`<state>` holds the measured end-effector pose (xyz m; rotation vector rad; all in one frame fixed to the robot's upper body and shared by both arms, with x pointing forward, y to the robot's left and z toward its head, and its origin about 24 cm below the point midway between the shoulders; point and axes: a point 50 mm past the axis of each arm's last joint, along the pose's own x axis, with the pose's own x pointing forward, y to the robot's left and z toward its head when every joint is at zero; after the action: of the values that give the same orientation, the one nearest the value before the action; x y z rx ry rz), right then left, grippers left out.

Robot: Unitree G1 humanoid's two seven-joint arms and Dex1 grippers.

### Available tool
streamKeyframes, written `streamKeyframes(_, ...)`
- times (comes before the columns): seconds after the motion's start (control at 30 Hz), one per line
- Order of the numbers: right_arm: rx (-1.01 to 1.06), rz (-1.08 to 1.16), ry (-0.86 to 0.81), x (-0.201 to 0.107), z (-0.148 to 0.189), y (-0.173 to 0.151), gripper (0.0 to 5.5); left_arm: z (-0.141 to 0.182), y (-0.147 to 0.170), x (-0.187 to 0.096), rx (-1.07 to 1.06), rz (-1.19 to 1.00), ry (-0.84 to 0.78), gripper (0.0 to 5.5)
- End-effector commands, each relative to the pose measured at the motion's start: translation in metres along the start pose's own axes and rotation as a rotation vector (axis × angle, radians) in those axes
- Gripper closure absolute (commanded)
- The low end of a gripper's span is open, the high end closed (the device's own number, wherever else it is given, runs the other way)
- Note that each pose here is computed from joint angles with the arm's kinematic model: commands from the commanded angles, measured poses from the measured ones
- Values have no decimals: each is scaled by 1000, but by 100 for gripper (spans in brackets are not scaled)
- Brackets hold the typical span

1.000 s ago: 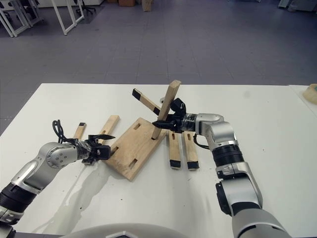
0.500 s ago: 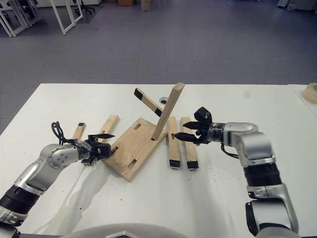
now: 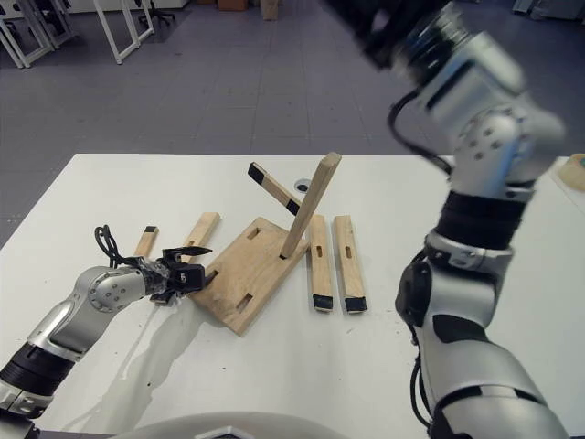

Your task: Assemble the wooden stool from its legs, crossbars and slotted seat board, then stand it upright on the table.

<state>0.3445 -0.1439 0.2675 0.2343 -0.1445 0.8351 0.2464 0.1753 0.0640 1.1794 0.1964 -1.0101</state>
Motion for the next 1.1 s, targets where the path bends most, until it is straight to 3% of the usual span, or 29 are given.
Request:
streamKeyframes(0.03,133,-38,375,-13,-123,-3,171,-7,-22,7,-46,-100,37,247)
streamKeyframes(0.07,135,-27,435,-17,-142,0,171,-6,-22,8,-47,-99,35,247)
streamKeyframes(0.13,123,-39,445,-17,-148,1,171,-5,-22,9,-49,-100,30,247)
streamKeyframes(0.27,54,-80,176,-4,-72,-6,171,-4,-29,9,-71,-116,33,247)
streamKeyframes(0.4,-14,-129,-199,-15,23,-4,171,-8,-41,9,-165,-130,115,247)
streamKeyframes(0.5,-29,-226,-309,-36,51,-11,171,-8,-50,9,-305,-123,180,247)
streamKeyframes(0.6,-33,-410,-214,-62,22,-26,171,-6,-51,10,-469,-72,253,247)
streamKeyframes(0.7,-50,-638,13,-101,-39,-37,171,-1,-55,15,-606,-38,312,247)
streamKeyframes(0.77,-118,-719,235,-126,-86,-29,171,4,-56,22,-698,-14,341,247)
streamKeyframes(0.87,-55,-715,442,-149,-143,1,171,9,-52,37,-794,26,376,247)
streamKeyframes(1.1,3,-719,657,-164,-185,36,171,15,-36,67,-982,115,372,247)
